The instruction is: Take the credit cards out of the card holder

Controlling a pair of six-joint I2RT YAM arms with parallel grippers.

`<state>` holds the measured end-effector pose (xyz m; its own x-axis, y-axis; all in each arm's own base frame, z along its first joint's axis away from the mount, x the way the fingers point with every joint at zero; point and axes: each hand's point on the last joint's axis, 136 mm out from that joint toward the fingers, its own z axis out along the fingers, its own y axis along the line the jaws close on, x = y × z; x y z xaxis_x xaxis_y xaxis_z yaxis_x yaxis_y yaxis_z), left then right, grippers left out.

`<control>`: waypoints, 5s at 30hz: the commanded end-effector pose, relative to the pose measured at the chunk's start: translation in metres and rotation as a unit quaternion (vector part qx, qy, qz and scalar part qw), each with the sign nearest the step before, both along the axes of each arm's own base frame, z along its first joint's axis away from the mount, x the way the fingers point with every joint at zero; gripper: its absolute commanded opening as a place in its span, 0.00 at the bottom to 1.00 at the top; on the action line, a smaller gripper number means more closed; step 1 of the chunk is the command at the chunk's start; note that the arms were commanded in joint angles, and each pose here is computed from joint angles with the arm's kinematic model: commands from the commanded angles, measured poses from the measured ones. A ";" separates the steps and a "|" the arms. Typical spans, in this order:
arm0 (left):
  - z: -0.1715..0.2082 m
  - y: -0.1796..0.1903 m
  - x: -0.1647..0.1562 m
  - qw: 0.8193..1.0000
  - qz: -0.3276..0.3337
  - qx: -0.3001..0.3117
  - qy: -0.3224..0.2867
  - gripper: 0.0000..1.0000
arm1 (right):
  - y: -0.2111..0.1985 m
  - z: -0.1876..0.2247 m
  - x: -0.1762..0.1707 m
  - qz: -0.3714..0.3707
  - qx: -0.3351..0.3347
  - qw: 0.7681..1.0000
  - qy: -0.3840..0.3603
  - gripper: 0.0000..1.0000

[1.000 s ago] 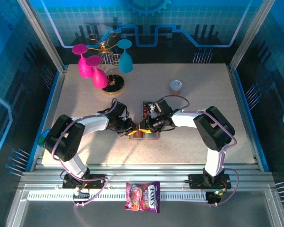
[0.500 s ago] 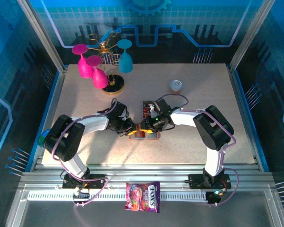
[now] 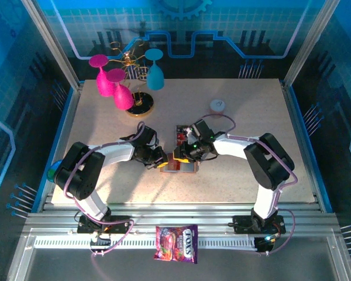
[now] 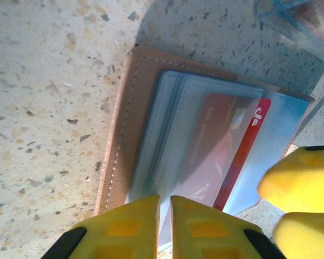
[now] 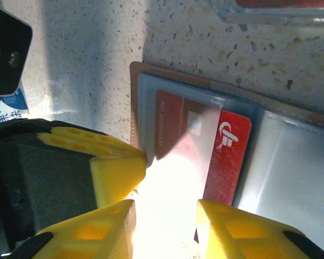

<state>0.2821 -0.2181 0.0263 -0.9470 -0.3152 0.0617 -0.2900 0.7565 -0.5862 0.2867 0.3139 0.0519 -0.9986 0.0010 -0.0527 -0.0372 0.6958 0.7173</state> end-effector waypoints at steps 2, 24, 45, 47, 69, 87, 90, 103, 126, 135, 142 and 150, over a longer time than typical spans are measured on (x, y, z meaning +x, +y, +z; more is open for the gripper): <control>0.010 0.006 0.007 1.000 -0.006 0.016 -0.017 0.13 | -0.004 0.005 0.000 -0.010 0.023 1.000 0.008 0.35; 0.003 0.001 0.014 1.000 -0.010 0.019 -0.006 0.08 | -0.015 -0.020 -0.001 -0.027 0.025 0.999 0.030 0.31; -0.011 0.002 0.006 0.999 -0.019 0.029 0.021 0.06 | -0.016 -0.036 -0.005 -0.032 0.035 0.998 0.050 0.27; -0.012 0.003 0.005 0.999 -0.020 0.030 0.022 0.06 | -0.016 -0.036 -0.005 -0.032 0.035 0.998 0.050 0.27; -0.009 0.004 0.005 0.999 -0.020 0.033 0.019 0.06 | -0.028 -0.022 -0.003 -0.050 0.044 0.997 0.032 0.10; -0.008 0.003 0.007 0.999 -0.021 0.032 0.017 0.06 | -0.060 -0.015 -0.010 -0.035 -0.018 0.999 0.028 0.06; -0.009 0.003 0.007 0.999 -0.020 0.032 0.018 0.06 | -0.061 -0.007 -0.003 -0.036 -0.024 0.999 0.016 0.06; -0.010 0.002 0.007 0.999 -0.021 0.028 0.019 0.06 | -0.061 -0.005 -0.004 -0.035 -0.042 0.998 0.016 0.07; -0.005 0.001 0.010 0.999 -0.023 0.025 0.010 0.07 | -0.044 -0.001 -0.003 -0.034 -0.007 0.999 0.026 0.10; 0.018 0.003 0.017 0.999 -0.013 0.022 -0.023 0.08 | -0.055 0.029 -0.001 -0.003 -0.038 0.999 -0.020 0.05; 0.027 0.005 0.021 0.999 0.000 0.009 -0.039 0.09 | -0.068 0.055 0.006 0.078 -0.087 0.989 -0.090 0.02; 0.033 0.017 0.023 0.998 0.019 0.009 -0.056 0.12 | -0.081 0.079 0.023 0.271 -0.186 0.916 -0.231 0.00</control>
